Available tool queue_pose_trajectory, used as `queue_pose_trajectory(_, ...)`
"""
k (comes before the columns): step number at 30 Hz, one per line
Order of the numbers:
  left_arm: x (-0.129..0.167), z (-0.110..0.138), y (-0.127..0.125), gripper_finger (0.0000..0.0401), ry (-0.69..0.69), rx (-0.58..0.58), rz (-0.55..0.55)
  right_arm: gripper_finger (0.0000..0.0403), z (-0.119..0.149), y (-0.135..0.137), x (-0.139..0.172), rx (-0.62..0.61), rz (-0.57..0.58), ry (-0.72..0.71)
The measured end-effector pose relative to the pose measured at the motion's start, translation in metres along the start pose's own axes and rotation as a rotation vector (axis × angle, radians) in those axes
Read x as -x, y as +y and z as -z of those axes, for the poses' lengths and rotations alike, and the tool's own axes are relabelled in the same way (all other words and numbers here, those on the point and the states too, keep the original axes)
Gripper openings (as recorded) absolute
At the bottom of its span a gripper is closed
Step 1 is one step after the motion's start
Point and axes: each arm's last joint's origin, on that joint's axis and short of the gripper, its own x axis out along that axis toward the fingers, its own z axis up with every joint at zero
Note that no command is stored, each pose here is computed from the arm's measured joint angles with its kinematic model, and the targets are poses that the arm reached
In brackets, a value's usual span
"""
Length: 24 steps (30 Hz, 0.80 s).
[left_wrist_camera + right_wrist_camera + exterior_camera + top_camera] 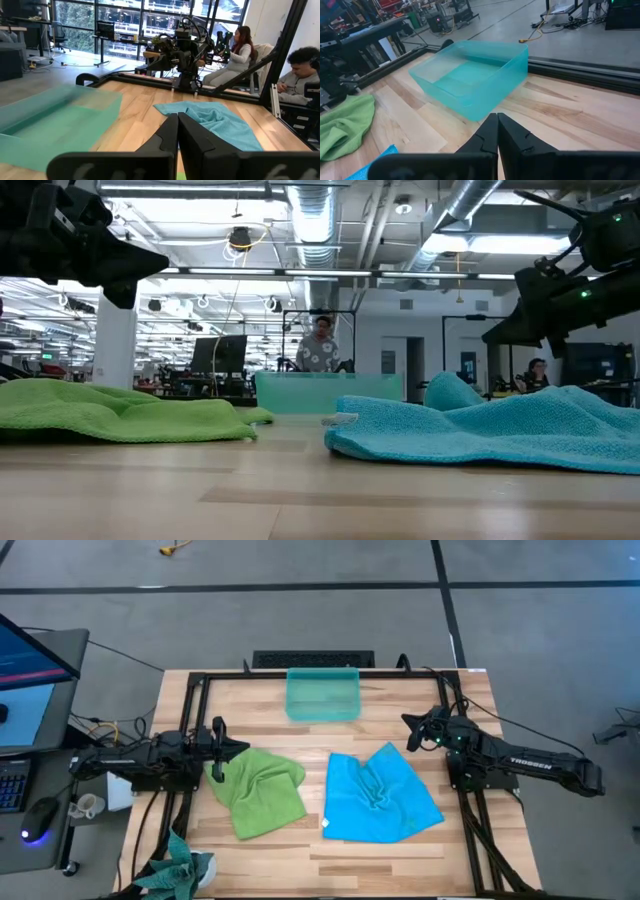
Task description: Roll microfiber towels into tight, uniform cylinder then place into a basket
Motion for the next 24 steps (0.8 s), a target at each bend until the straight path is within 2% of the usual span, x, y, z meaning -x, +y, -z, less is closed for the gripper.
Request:
queue_pose_trajectory(18, 0.000, 0.000, 0.000, 0.0000, 0.000, 0.000, -0.001, 0.0028, -0.015, 0.005, 0.001, -0.035, -0.041, -0.115)
queue_pose_trajectory(24, 0.000, 0.000, 0.000, 0.0000, -0.002, 0.000, -0.002, 0.0030, -0.017, 0.007, 0.002, -0.233, -0.103, -0.114)
